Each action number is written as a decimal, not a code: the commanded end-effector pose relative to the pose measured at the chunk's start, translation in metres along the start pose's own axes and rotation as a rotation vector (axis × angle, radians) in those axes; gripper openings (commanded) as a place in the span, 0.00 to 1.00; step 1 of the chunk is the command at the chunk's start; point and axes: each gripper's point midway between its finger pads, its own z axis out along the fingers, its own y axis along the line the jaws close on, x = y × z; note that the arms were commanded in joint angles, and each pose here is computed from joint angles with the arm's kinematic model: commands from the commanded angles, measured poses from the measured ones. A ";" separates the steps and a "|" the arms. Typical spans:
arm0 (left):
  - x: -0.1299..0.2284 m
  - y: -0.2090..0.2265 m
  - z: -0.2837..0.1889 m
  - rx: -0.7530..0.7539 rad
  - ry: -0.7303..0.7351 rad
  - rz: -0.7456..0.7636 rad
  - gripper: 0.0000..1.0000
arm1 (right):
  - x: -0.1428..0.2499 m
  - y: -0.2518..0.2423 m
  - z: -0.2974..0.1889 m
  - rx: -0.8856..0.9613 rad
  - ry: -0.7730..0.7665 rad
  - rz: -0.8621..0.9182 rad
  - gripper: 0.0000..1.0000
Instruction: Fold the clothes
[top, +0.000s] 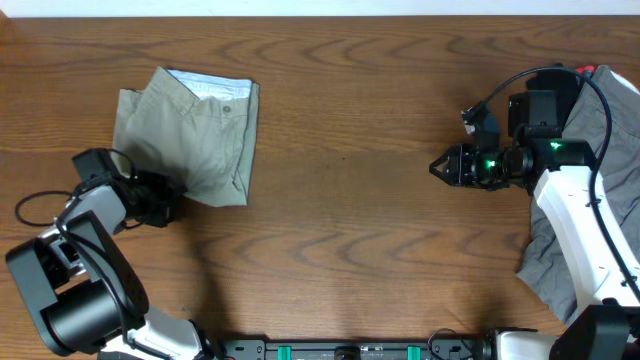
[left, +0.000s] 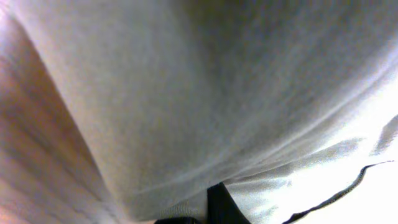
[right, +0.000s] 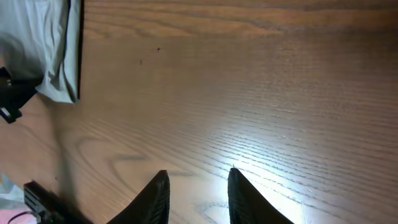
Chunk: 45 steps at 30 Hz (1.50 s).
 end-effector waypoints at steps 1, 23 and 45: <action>0.022 0.079 0.026 -0.249 0.035 -0.124 0.06 | 0.001 0.007 -0.002 -0.018 -0.003 -0.006 0.30; 0.130 -0.073 -0.194 0.303 -0.185 1.077 0.79 | -0.010 0.026 -0.023 -0.058 -0.098 -0.118 0.38; 0.201 -0.011 -0.263 0.101 -0.299 1.353 0.98 | 0.030 0.108 -0.208 0.064 -0.747 -0.529 0.99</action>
